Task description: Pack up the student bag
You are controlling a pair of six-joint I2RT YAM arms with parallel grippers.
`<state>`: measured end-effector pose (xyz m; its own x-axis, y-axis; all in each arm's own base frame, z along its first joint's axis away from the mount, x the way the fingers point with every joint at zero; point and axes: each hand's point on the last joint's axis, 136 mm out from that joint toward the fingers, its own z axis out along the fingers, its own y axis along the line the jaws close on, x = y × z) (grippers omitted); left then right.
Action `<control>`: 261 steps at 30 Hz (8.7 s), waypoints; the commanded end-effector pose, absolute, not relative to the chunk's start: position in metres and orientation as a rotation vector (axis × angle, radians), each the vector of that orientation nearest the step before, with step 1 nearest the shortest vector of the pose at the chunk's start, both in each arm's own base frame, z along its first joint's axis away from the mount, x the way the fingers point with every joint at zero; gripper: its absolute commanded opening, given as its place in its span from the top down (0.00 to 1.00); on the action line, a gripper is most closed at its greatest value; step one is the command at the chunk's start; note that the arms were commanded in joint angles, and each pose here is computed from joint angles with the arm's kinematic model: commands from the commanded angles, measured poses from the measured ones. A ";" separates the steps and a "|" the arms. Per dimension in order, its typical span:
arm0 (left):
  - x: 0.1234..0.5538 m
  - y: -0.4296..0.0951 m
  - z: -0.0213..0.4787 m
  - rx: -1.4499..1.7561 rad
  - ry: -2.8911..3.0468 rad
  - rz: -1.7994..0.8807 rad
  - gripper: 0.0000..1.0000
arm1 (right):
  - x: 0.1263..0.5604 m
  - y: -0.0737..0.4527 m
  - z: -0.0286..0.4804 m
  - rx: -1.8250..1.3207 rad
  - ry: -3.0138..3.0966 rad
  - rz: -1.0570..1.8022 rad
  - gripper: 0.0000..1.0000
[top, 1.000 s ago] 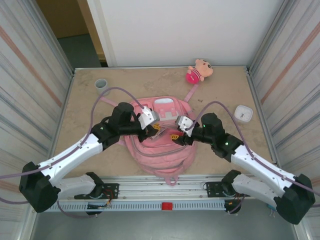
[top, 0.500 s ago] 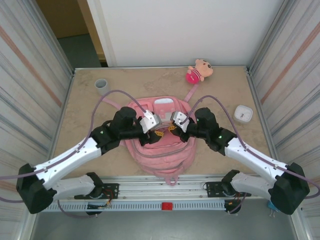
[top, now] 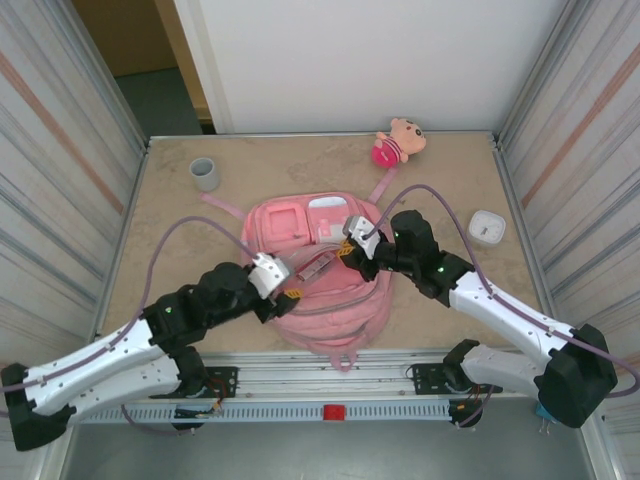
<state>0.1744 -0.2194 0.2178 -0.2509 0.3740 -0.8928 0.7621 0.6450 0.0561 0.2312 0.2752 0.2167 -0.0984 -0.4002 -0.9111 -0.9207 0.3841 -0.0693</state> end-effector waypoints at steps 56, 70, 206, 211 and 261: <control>0.171 -0.240 0.145 1.030 1.764 -0.962 0.98 | 0.211 0.222 0.252 -0.895 1.988 0.797 0.42; 0.177 -0.232 0.150 0.997 1.758 -0.888 0.99 | 0.145 0.242 0.211 0.107 2.296 1.453 0.43; 0.177 -0.304 0.175 1.490 1.486 -0.782 0.95 | 0.159 0.267 0.165 -0.834 2.297 0.545 0.91; 0.177 -0.303 0.175 1.488 1.493 -0.777 0.94 | 0.160 0.264 0.164 -0.808 2.343 0.583 0.77; 0.179 -0.304 0.188 1.444 1.475 -0.798 0.95 | 0.150 0.295 0.180 -0.787 2.335 0.508 0.62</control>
<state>0.1755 -0.2949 0.1478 0.0472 0.5098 -0.8590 0.9866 0.1107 0.1199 0.1406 0.2872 0.1691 -0.6621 -0.4250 -0.6173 -0.6464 0.7406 0.1835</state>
